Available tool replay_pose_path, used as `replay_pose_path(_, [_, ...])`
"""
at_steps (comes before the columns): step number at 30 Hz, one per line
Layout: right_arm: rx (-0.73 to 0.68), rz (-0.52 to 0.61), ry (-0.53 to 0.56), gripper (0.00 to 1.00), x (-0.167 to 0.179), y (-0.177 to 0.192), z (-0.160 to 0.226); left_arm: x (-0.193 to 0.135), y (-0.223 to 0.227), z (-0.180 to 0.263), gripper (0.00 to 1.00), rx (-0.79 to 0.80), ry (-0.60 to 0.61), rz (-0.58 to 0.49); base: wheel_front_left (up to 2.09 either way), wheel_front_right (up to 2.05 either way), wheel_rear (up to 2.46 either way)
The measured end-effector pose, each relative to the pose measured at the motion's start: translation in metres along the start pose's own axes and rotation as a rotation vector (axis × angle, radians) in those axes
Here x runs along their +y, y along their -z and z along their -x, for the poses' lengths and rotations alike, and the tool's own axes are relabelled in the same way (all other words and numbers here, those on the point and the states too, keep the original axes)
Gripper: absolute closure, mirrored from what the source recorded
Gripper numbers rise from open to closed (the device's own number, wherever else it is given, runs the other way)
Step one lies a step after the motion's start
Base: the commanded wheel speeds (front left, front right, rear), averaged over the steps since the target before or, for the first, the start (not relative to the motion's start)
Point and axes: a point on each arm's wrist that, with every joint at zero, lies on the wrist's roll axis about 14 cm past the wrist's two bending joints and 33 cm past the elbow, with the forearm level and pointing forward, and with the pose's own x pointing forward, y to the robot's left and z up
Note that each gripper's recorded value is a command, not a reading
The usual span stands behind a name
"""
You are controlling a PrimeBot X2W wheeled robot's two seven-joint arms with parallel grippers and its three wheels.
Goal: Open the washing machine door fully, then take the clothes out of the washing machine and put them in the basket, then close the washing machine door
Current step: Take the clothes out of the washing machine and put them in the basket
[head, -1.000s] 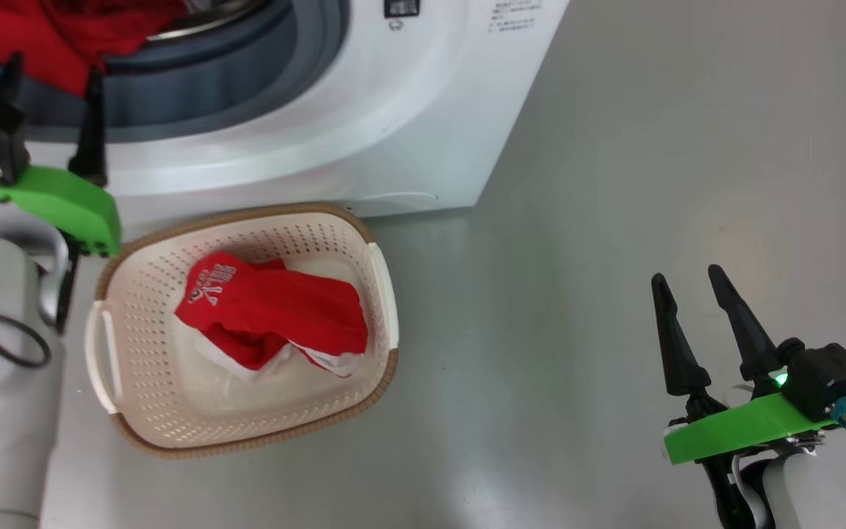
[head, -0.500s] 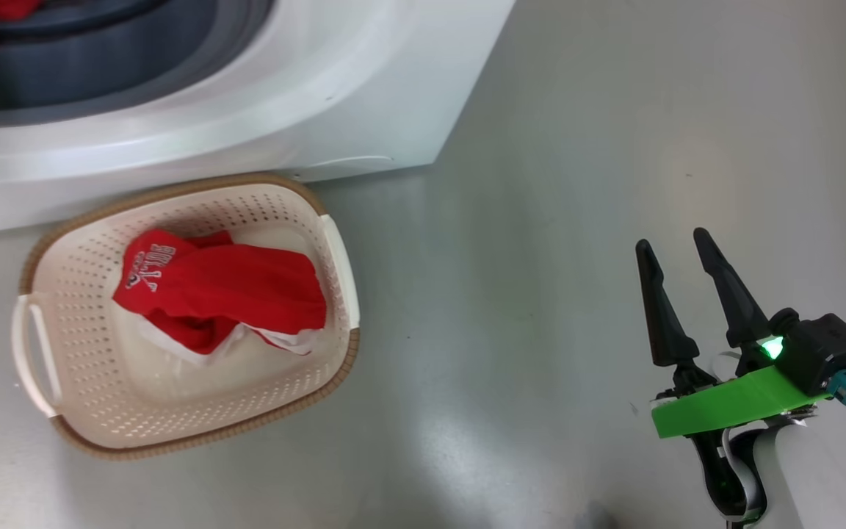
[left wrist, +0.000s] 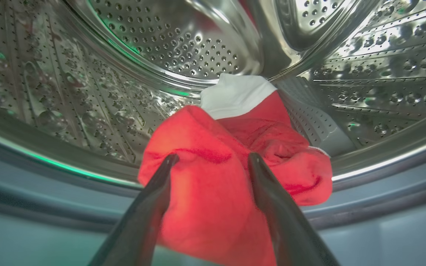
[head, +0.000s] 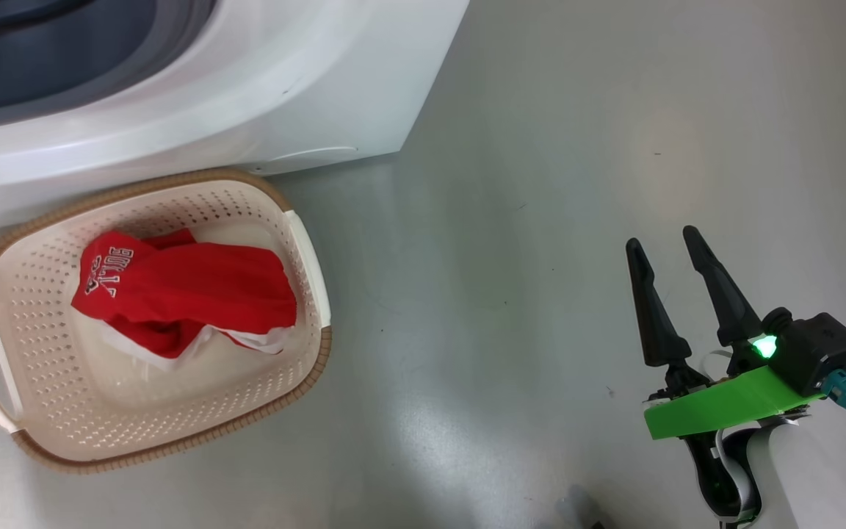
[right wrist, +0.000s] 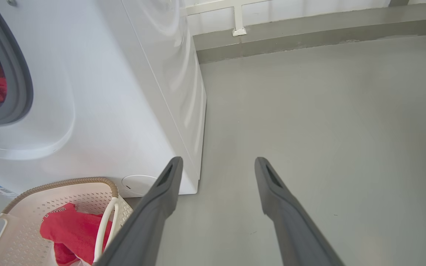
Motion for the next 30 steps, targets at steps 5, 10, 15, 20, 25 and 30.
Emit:
replay_pose_path(5, [-0.017, 0.002, -0.007, 0.00, 0.002, -0.006, -0.003, -0.002, 0.004, 0.001, 1.00, 0.010, 0.011, -0.022, 0.00, 0.00, 0.00])
replay_pose_path(10, [-0.036, 0.000, -0.017, 0.00, 0.005, -0.012, -0.006, -0.008, -0.019, 0.002, 1.00, -0.059, 0.033, -0.028, 0.00, 0.00, 0.00])
replay_pose_path(15, [-0.047, -0.003, -0.027, 0.00, 0.009, -0.016, -0.006, -0.008, -0.030, 0.008, 1.00, -0.087, 0.038, -0.037, 0.00, 0.00, 0.00])
replay_pose_path(20, [-0.058, -0.007, -0.031, 0.00, 0.011, -0.020, -0.006, -0.013, -0.039, 0.016, 1.00, -0.119, 0.044, 0.071, 0.00, 0.00, 0.00])
replay_pose_path(25, [-0.067, -0.010, -0.040, 0.00, 0.014, -0.023, -0.005, -0.013, -0.057, 0.033, 1.00, -0.196, 0.046, 0.211, 0.00, 0.00, 0.00])
replay_pose_path(30, [-0.080, -0.007, -0.044, 0.00, 0.016, -0.029, -0.002, -0.012, -0.066, 0.061, 1.00, -0.268, 0.042, 0.314, 0.00, 0.00, 0.00])
